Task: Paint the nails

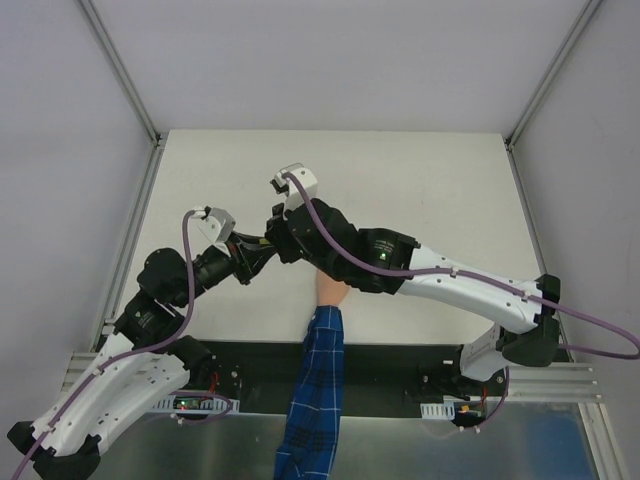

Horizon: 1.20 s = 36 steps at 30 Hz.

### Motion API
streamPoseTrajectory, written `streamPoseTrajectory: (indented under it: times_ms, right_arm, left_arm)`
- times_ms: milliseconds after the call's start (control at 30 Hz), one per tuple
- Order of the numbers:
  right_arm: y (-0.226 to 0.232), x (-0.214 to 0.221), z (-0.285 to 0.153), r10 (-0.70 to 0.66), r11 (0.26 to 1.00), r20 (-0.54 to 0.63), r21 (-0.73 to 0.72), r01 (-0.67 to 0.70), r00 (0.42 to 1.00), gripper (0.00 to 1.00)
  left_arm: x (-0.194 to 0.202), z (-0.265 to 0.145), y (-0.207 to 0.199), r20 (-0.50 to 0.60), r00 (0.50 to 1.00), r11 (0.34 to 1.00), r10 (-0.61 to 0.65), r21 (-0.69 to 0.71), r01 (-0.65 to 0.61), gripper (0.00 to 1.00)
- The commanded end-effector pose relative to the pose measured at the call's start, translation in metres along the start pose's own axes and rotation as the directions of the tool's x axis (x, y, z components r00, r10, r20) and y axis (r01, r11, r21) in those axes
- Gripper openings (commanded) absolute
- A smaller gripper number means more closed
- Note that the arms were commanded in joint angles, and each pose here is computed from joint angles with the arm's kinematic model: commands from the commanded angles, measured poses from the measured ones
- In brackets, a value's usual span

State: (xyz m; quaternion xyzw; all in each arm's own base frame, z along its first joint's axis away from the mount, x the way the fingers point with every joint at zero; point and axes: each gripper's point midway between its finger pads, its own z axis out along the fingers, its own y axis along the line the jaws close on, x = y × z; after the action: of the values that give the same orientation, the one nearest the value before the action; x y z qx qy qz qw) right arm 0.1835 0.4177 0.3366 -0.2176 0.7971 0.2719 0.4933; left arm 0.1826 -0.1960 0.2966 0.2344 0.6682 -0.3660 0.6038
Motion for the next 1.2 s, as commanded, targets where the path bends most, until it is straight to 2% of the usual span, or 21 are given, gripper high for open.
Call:
streamPoseTrajectory:
  times_ms: [0,33,67,100,167,200,233,300,333,433,567,667,700,767,800,900,933,1033,1100,1167]
  right_arm:
    - [0.032,0.007,-0.022,-0.149,0.929,-0.012,-0.344,0.136,0.989,0.01]
    - [0.036,-0.003,-0.027,-0.152,0.894,0.044,-0.42,0.157,0.987,0.0]
    - [0.035,0.029,-0.027,-0.197,0.849,0.003,-0.5,0.172,0.98,0.0]
    - [0.055,0.029,-0.062,-0.215,0.711,0.049,-0.677,0.19,0.975,0.0]
    - [0.052,0.028,-0.076,-0.192,0.602,0.09,-0.776,0.189,0.977,0.0]
    - [0.055,0.041,-0.094,-0.204,0.492,0.068,-0.855,0.163,0.977,0.0]
    - [0.05,0.039,-0.1,-0.196,0.469,0.065,-0.87,0.152,0.978,0.0]
    - [0.053,0.043,-0.115,-0.202,0.394,0.051,-0.91,0.129,0.978,0.0]
    - [0.054,0.042,-0.119,-0.198,0.388,0.048,-0.914,0.123,0.979,0.0]
    - [0.057,0.039,-0.121,-0.176,0.37,0.064,-0.921,0.126,0.982,0.0]
    - [0.055,0.028,-0.121,-0.145,0.413,0.093,-0.899,0.146,0.985,0.0]
    - [0.049,0.015,-0.114,-0.107,0.497,0.107,-0.856,0.146,0.989,0.01]
    - [0.045,0.01,-0.107,-0.088,0.547,0.108,-0.826,0.138,0.99,0.09]
    - [0.042,0.008,-0.104,-0.065,0.596,0.065,-0.798,0.091,0.996,0.18]
    - [0.036,0.012,-0.097,-0.059,0.649,0.034,-0.758,0.064,0.998,0.38]
    - [0.021,0.008,-0.085,-0.028,0.773,0.019,-0.633,0.034,0.999,0.54]
    - [0.017,0.005,-0.083,0.002,0.8,0.006,-0.6,0.002,1.0,0.54]
    - [0.008,-0.002,-0.076,0.088,0.851,-0.009,-0.52,-0.08,0.996,0.59]
    - [0.007,-0.009,-0.076,0.11,0.865,0.008,-0.494,-0.092,0.994,0.65]
    - [0.005,-0.013,-0.072,0.116,0.886,0.016,-0.454,-0.096,0.993,0.66]
  left_arm:
    - [-0.031,-0.009,-0.05,0.057,0.998,0.969,-0.017,0.248,0.002,0.0]
    - [-0.033,-0.013,-0.062,0.05,0.999,0.951,-0.016,0.308,0.0,0.0]
    - [-0.032,-0.018,-0.074,0.037,0.999,0.925,-0.01,0.38,-0.005,0.0]
    - [-0.032,-0.03,-0.095,0.022,1.0,0.869,0.007,0.494,-0.017,0.0]
    - [-0.034,-0.046,-0.115,0.023,0.999,0.799,0.023,0.6,-0.032,0.0]
    - [-0.034,-0.052,-0.121,0.022,0.999,0.771,0.029,0.636,-0.037,0.0]
    - [-0.034,-0.066,-0.134,0.023,0.999,0.711,0.041,0.702,-0.045,0.0]
    - [-0.035,-0.076,-0.142,0.017,0.999,0.665,0.047,0.745,-0.044,0.0]
    - [-0.035,-0.08,-0.146,-0.002,0.999,0.645,0.04,0.764,-0.024,0.0]
    - [-0.041,-0.082,-0.149,0.003,1.0,0.637,0.028,0.771,-0.02,0.0]
    - [-0.048,-0.073,-0.143,0.041,0.999,0.684,0.012,0.729,-0.037,0.0]
    - [-0.051,-0.065,-0.135,0.059,0.998,0.728,0.007,0.684,-0.046,0.0]
    - [-0.051,-0.058,-0.127,0.057,0.998,0.771,-0.005,0.636,-0.032,0.0]
    - [-0.05,-0.049,-0.114,0.072,0.997,0.82,0.011,0.571,-0.051,0.0]
    - [-0.05,-0.041,-0.102,0.078,0.997,0.862,0.008,0.504,-0.047,0.0]
    - [-0.047,-0.031,-0.079,0.102,0.994,0.921,0.038,0.382,-0.074,0.0]
    - [-0.049,-0.027,-0.063,0.119,0.992,0.954,0.048,0.289,-0.081,0.0]
    - [-0.052,-0.025,-0.041,0.146,0.986,0.981,0.083,0.163,-0.106,0.0]
    - [-0.054,-0.024,-0.036,0.156,0.982,0.982,0.111,0.135,-0.132,0.0]
    - [-0.056,-0.023,-0.03,0.158,0.98,0.986,0.119,0.099,-0.136,0.0]
